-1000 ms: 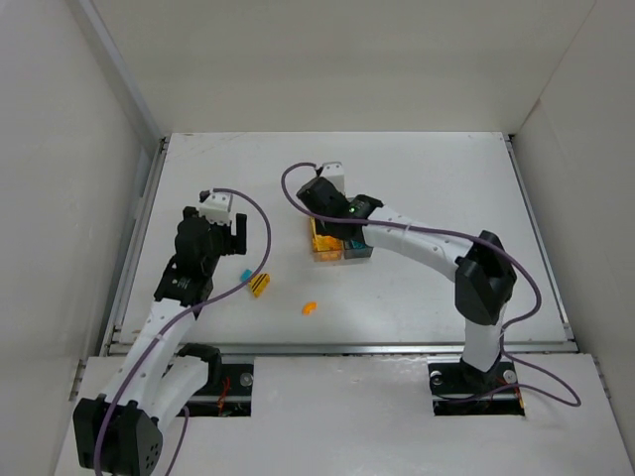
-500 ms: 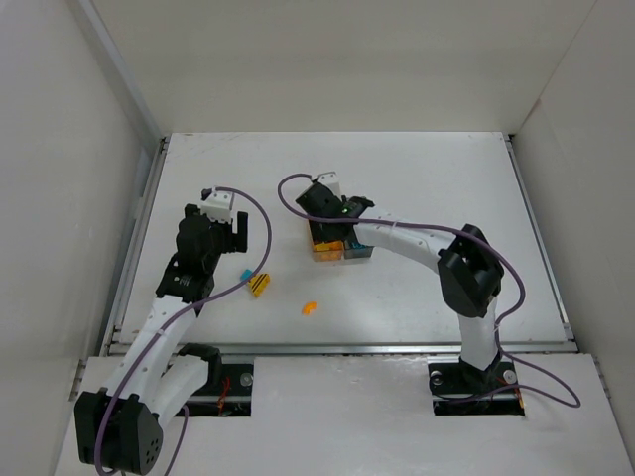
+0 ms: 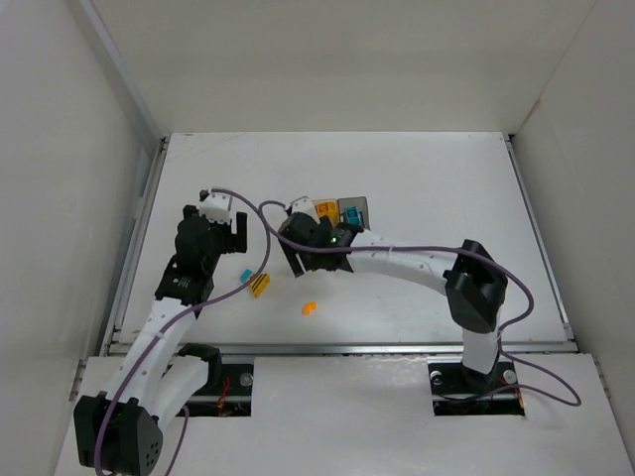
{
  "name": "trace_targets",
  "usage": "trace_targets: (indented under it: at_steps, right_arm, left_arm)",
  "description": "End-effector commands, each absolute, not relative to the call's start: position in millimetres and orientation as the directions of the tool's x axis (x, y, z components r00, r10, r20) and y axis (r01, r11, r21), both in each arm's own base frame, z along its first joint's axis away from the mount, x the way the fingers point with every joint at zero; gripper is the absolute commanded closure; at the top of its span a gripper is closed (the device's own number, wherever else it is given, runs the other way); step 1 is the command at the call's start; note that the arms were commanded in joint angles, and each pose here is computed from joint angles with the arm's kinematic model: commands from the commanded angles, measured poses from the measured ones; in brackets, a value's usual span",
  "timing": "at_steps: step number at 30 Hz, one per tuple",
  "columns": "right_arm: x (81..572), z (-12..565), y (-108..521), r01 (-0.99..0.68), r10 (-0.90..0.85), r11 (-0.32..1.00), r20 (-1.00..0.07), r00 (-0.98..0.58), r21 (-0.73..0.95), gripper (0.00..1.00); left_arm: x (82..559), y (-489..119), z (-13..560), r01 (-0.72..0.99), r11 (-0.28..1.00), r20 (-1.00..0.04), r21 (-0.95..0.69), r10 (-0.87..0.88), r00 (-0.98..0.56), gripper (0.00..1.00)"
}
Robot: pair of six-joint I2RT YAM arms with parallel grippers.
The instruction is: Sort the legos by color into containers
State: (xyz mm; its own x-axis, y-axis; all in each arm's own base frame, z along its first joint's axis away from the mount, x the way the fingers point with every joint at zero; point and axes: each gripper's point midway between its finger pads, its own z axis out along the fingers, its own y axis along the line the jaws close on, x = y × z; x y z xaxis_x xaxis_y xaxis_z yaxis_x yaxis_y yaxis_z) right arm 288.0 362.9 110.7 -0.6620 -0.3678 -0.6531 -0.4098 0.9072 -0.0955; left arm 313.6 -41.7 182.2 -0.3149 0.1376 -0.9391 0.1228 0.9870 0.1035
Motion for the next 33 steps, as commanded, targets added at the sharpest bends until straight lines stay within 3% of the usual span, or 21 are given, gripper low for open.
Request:
trace_targets:
  at_steps: [1,5,18,25,33]
  right_arm:
    - [242.2,126.7,380.4,-0.492,-0.364,0.871,-0.676,-0.641,-0.003,0.16]
    - [212.4,96.1,383.4,-0.505,-0.353,0.859,-0.613,-0.707,0.088,0.12]
    - [179.7,30.2,382.4,-0.538,-0.443,0.842,-0.510,-0.737,0.046,0.11]
    - [170.3,10.0,379.3,-0.545,-0.465,0.838,-0.470,-0.750,0.040,0.21]
    - [158.6,5.3,392.5,-0.552,-0.481,0.833,-0.461,-0.746,0.023,0.44]
  left_arm:
    - [313.8,-46.1,194.0,0.129,0.989,-0.958,0.069,0.102,-0.269,0.23]
    - [313.8,-48.1,198.8,0.135,0.989,-0.964,0.057,0.089,-0.252,0.23]
    - [306.9,-44.4,223.6,0.110,0.993,-0.973,0.036,0.060,-0.222,0.22]
    - [305.4,-41.2,224.2,0.101,0.994,-0.973,0.036,0.058,-0.223,0.22]
    - [306.3,-41.4,226.3,0.100,0.994,-0.975,0.035,0.056,-0.214,0.21]
